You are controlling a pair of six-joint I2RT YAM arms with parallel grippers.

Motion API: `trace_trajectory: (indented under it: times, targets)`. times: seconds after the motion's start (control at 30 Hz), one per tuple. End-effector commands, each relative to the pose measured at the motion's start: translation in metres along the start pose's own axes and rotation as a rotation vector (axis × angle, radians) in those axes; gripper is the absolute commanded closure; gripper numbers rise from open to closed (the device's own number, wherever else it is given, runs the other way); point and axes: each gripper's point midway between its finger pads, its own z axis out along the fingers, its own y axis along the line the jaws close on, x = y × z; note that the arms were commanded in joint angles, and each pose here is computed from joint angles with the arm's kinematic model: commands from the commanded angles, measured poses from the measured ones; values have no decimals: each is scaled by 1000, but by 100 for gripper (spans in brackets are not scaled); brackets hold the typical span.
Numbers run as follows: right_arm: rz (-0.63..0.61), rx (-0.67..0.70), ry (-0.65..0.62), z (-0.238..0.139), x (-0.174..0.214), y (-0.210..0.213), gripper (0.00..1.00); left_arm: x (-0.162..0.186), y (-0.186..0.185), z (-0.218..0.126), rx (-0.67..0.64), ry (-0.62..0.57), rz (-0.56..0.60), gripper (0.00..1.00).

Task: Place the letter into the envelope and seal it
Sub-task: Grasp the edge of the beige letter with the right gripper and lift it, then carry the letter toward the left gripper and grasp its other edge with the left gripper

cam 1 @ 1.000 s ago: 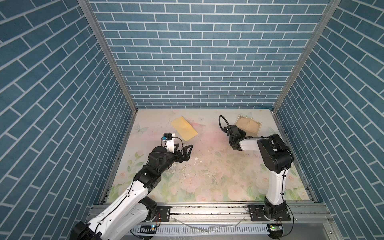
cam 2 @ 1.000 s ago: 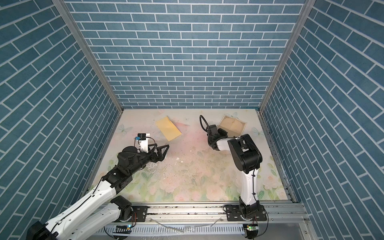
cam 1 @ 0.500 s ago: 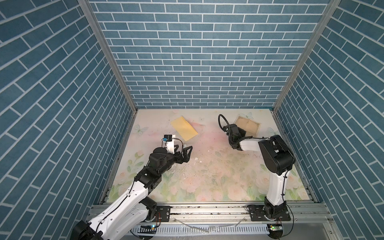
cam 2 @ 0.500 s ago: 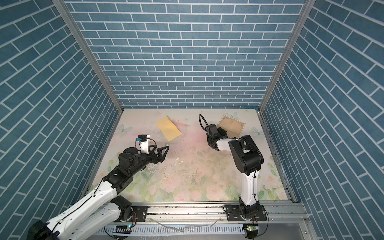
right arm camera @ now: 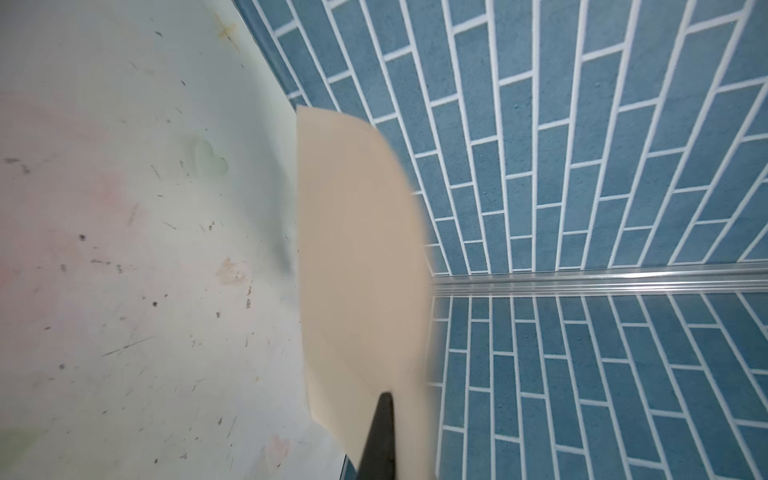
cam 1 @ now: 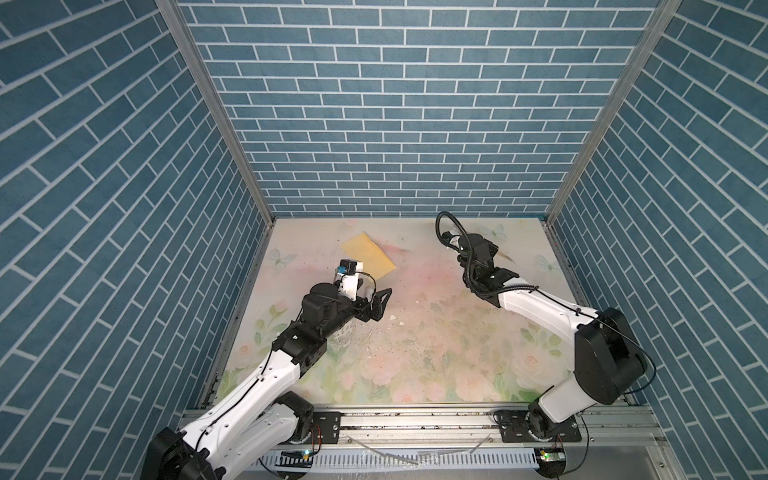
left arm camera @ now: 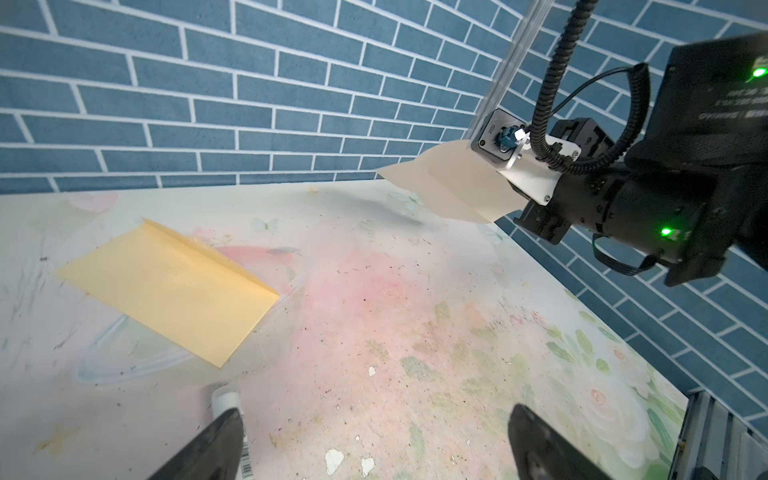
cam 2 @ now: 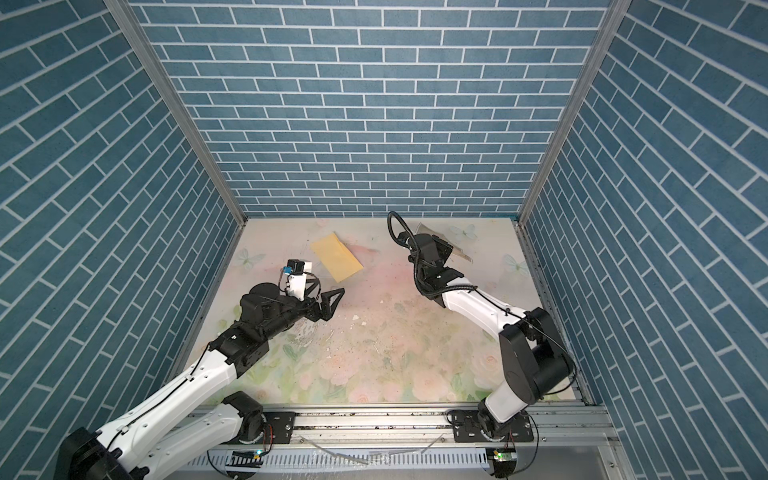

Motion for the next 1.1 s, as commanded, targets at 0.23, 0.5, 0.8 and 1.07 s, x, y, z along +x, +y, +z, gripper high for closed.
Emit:
trace_trajectory:
  times: [0.23,0.5,0.8,1.07]
  targets:
    - [244,-318,-318,-97,-19,-9,100,-13,-43,4,212,-78,289,3]
    - [251,-579,-533,-157,-22,13,100,-6,-65,6,315,-114,463,2]
    - [165,-809,-580,-191,-13,47,100,-2,-67,-1,314,-135,685,0]
    - [125,-865,-604,-201,-11,58,100,12,-79,-1,392,-83,851,0]
